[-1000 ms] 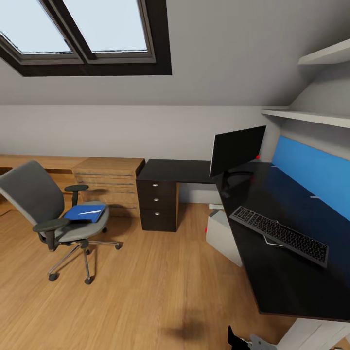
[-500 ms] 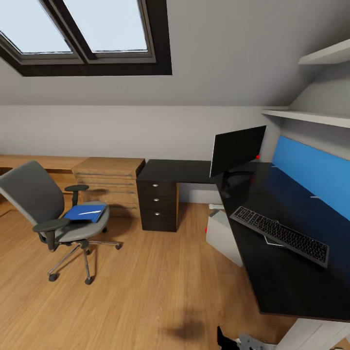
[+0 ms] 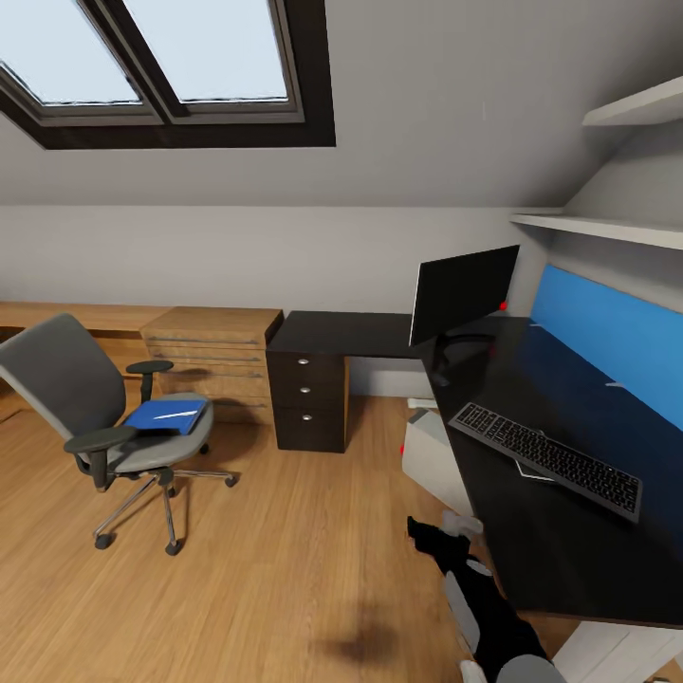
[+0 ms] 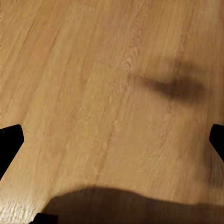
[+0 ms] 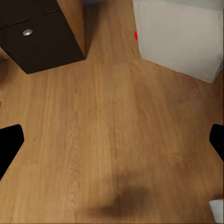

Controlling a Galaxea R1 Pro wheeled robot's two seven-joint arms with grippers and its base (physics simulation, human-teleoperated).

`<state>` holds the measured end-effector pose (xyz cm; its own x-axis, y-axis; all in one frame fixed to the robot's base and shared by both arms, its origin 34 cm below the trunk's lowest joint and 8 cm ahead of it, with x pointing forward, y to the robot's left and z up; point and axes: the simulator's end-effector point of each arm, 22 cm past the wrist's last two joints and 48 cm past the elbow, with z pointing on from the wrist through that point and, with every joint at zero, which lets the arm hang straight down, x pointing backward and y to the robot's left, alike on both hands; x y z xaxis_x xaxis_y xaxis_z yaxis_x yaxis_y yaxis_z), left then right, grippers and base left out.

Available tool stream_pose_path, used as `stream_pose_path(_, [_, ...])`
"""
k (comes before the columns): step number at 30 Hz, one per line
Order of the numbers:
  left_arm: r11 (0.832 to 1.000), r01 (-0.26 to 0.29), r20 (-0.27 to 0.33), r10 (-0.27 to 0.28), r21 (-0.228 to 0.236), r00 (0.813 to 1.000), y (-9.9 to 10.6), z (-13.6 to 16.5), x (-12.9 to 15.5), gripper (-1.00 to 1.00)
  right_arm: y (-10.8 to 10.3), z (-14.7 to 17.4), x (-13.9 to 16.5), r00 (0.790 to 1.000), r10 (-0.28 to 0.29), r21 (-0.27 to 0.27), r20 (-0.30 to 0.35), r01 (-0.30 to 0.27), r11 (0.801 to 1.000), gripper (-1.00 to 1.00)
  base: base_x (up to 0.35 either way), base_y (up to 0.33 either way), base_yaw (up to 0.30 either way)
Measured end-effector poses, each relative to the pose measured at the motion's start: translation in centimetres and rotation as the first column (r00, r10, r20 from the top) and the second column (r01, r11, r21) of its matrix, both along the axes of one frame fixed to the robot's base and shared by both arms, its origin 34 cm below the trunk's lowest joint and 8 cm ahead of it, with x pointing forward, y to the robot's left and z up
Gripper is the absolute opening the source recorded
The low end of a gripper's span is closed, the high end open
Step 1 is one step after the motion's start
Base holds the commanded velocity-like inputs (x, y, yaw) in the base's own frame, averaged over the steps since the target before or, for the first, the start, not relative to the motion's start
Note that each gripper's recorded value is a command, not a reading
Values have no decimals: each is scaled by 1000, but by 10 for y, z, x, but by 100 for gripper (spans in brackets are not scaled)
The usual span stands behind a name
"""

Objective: In the bedroom, organize the workspace by keeping the computer under the desk, ensuring the monitor is on the desk, placing the keyboard on the desk next to the monitor, placing the mouse on the desk next to the keyboard, moving the folder from the swivel chair onto the desk next to the mouse, stacking the notebook on top of the folder with the pen on top of the notebook, and positioning the swivel chair next to the desk.

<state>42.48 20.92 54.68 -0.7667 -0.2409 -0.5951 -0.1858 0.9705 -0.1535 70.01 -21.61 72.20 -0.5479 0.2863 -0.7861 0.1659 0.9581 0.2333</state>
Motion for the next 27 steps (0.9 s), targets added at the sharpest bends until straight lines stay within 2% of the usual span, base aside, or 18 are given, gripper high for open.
stream_pose_path(1, [1000,0,0,0,0,1000,0,0,0,100,-6,21,17,1000,-9,-7,4,9,1000,100,0,0,0])
stream_pose_path(4, [1000,-1,0,1,0,1000,0,0,0,100,-18,50,40,1000,-22,-21,14,22,1000,100,0,0,0])
stream_pose_path(5, [1000,-1,0,1,0,1000,0,0,0,100,-43,77,61,999,-42,-55,19,43,998,100,0,0,0])
stream_pose_path(7, [1000,-1,0,1,1,1000,1,0,0,100,-62,93,73,998,-54,-78,20,55,995,100,13,-13,0])
stream_pose_path(10, [1000,-3,-1,3,9,1000,7,0,0,100,-85,99,76,998,-68,-104,5,68,992,100,105,-99,0])
stream_pose_path(17, [1000,-6,0,6,18,1000,14,-1,0,100,-103,106,79,996,-91,-113,17,92,989,100,198,-198,0])
stream_pose_path(20, [1000,-5,0,5,19,1000,15,-1,0,100,-121,112,80,992,-121,-116,41,125,985,100,231,-236,0])
stream_pose_path(24, [1000,-6,0,6,20,1000,15,-1,0,100,-157,115,76,981,-185,-110,56,190,975,100,229,-253,0])
stream_pose_path(27, [1000,-6,-1,6,20,1000,16,-1,0,100,-172,118,74,975,-211,-115,65,217,969,100,215,-274,0])
